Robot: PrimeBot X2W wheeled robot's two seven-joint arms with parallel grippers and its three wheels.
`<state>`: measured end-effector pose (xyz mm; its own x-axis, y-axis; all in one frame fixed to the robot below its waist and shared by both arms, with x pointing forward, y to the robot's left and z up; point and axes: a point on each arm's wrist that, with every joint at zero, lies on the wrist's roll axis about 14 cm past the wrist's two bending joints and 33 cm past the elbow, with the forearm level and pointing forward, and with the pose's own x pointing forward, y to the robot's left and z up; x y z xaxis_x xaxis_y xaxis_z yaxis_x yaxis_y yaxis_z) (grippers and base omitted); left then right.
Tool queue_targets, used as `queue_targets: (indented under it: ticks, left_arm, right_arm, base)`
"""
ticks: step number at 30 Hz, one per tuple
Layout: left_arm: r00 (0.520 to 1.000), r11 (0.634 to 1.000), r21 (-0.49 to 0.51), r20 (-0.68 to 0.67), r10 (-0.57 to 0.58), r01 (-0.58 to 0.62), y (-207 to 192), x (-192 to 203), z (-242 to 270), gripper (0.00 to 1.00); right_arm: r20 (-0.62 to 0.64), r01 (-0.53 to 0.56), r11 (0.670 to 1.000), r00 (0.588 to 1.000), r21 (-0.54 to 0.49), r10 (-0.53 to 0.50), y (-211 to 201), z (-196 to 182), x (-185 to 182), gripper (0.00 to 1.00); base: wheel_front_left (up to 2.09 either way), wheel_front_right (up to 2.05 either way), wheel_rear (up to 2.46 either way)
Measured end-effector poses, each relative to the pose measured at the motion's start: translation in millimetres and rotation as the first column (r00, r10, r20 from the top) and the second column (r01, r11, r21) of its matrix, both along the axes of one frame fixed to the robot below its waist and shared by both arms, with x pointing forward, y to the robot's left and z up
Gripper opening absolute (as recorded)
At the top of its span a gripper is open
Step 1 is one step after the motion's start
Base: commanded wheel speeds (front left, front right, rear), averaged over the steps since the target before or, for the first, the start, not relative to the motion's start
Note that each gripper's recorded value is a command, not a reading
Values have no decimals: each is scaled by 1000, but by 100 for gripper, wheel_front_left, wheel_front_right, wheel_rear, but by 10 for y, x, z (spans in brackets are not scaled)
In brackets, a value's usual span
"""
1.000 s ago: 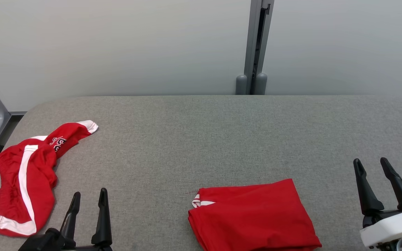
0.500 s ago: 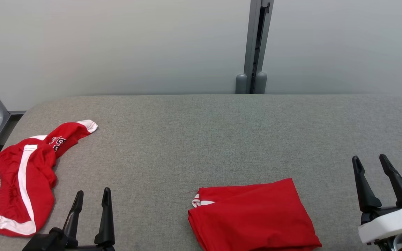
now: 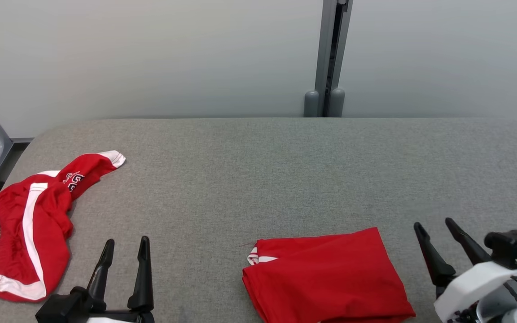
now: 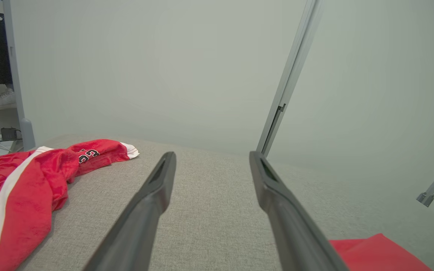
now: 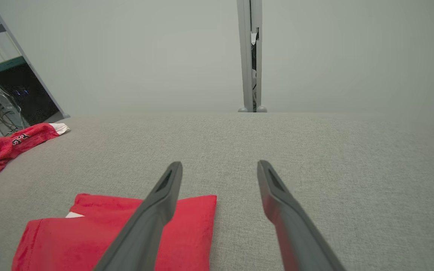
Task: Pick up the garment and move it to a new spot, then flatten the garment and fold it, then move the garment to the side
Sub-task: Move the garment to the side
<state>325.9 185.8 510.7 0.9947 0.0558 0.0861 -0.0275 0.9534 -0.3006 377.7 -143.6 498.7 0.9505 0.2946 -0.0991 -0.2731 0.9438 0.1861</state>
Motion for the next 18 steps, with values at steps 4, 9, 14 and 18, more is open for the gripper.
queue_targets:
  ticks: [4,9,14,18]
  left_arm:
    - [1000,1000,-3,-6,2,-2,8,0,-21,100]
    - [1000,1000,-8,-9,13,-13,34,-13,-35,100]
    - [999,999,-13,-20,47,-48,127,-69,-74,100]
    - [997,998,-14,-27,67,-68,189,-91,-94,100]
  right_arm:
    - [-93,-42,999,995,10,42,146,-181,74,100]
    - [-260,-82,996,961,39,90,326,-514,78,100]
    - [-489,-112,993,865,28,112,383,-1000,2,100]
    - [-581,-131,990,802,54,138,475,-1175,-70,100]
  base:
    - [0,0,0]
    - [0,0,0]
    - [0,0,0]
    - [0,0,0]
